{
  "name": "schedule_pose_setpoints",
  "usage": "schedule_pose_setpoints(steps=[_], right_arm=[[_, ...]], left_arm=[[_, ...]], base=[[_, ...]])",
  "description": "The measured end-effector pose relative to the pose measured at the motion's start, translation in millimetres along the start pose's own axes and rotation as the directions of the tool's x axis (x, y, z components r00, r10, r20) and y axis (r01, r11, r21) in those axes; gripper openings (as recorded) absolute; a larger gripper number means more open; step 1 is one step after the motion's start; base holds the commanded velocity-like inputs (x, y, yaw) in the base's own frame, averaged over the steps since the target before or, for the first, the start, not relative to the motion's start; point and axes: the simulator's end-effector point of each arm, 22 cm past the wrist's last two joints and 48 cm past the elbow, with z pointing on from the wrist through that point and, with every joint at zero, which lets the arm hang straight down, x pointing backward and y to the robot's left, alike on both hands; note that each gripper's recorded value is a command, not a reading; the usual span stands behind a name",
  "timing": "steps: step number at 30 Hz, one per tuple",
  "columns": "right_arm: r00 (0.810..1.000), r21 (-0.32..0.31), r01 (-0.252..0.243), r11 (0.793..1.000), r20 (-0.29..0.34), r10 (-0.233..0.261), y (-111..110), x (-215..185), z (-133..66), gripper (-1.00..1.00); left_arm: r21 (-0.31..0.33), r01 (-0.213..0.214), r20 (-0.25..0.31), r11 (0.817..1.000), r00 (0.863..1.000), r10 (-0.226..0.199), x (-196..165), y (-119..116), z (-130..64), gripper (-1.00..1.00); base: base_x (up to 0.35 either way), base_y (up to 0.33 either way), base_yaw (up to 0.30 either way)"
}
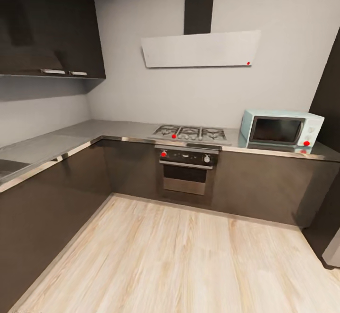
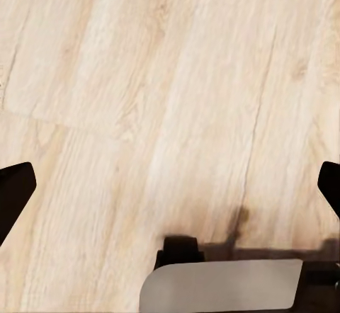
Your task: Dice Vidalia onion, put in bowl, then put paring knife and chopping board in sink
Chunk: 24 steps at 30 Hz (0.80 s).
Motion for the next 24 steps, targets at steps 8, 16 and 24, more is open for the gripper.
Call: schedule_pose_setpoints(steps=[8, 16, 24], right_arm=[[1.000, 0.000, 0.000, 1.000, 0.000, 0.000, 0.1, 0.0, 0.1, 1.00], [1.000, 0.000, 0.000, 1.000, 0.000, 0.000, -0.1, 0.1, 0.1, 1.00], [1.000, 0.000, 0.000, 1.000, 0.000, 0.000, 0.0, 0.1, 0.1, 1.00]], left_arm=[[0.000, 0.000, 0.001, 1.000, 1.000, 0.000, -0.5, 0.3, 0.1, 1.00], [0.000, 0.000, 0.001, 1.000, 1.000, 0.000, -0.5, 0.1, 0.1, 1.00], [0.000, 0.000, 0.001, 1.000, 1.000, 0.000, -0.5, 0.0, 0.1, 1.00]], base=[[0.219, -0.037, 0.283], [0.190, -0.001, 0.283], [0.172, 0.000, 0.283]])
